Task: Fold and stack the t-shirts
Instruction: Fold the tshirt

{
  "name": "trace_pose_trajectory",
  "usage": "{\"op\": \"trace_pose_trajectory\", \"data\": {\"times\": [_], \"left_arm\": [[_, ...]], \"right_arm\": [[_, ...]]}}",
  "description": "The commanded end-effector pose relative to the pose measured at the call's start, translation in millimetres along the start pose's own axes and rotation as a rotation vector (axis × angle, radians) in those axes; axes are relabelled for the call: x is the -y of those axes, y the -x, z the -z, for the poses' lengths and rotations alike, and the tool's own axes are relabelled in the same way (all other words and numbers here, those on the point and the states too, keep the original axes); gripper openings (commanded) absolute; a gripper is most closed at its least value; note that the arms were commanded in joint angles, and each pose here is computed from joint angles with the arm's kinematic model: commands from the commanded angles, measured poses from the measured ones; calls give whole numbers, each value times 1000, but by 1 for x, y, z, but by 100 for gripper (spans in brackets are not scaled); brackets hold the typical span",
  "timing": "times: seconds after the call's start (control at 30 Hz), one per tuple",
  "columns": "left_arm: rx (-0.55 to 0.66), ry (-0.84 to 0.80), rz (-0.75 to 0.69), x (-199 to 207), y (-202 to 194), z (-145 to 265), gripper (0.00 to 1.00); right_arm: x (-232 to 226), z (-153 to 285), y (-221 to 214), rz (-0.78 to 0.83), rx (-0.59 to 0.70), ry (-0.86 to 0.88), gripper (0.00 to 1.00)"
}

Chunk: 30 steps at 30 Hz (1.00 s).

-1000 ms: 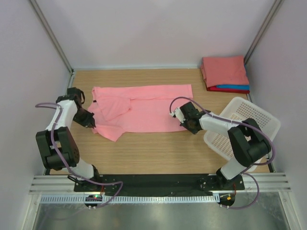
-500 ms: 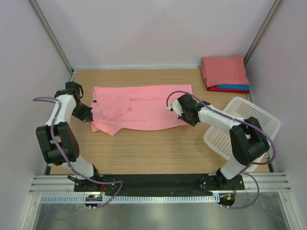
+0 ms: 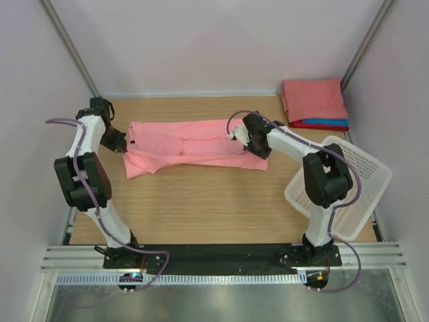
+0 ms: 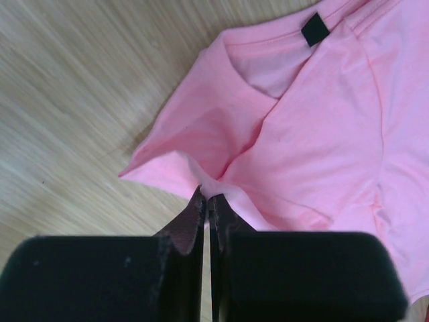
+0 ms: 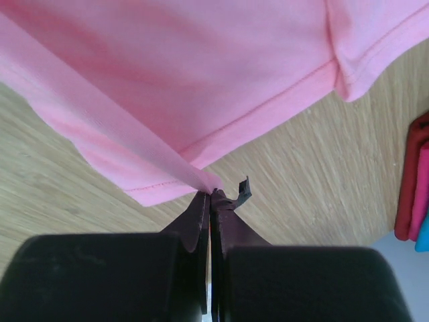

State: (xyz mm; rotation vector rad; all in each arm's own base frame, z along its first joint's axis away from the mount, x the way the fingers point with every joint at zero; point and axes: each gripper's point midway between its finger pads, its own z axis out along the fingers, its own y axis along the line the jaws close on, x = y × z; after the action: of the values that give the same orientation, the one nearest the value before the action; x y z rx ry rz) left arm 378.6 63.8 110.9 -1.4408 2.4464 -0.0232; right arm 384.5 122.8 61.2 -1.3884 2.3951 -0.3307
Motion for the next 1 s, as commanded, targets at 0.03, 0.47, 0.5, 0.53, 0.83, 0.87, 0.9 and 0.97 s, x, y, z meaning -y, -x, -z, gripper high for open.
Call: {"op": "trace_pose_trajectory", "data": {"times": [0.03, 0.47, 0.5, 0.53, 0.83, 0.87, 0.9, 0.97], "left_arm": [[21, 18, 22, 10, 16, -3, 0], [-12, -32, -36, 54, 24, -21, 0], [-8, -25, -42, 54, 25, -22, 0], [-10, -21, -56, 55, 25, -24, 0], [-1, 13, -86, 63, 35, -38, 0], [5, 14, -91, 64, 37, -39, 0], [9, 14, -92, 66, 39, -38, 0], [22, 4, -96, 72, 40, -37, 0]], "right_arm": [[31, 9, 7, -2, -2, -43, 1], [67, -8, 10, -22, -24, -87, 1], [69, -9, 11, -21, -27, -93, 1], [71, -9, 12, -20, -26, -96, 1], [81, -26, 16, -30, -36, -103, 1], [83, -28, 14, -42, -35, -107, 1], [85, -30, 15, -53, -29, -113, 1], [89, -31, 16, -68, -29, -122, 1]]}}
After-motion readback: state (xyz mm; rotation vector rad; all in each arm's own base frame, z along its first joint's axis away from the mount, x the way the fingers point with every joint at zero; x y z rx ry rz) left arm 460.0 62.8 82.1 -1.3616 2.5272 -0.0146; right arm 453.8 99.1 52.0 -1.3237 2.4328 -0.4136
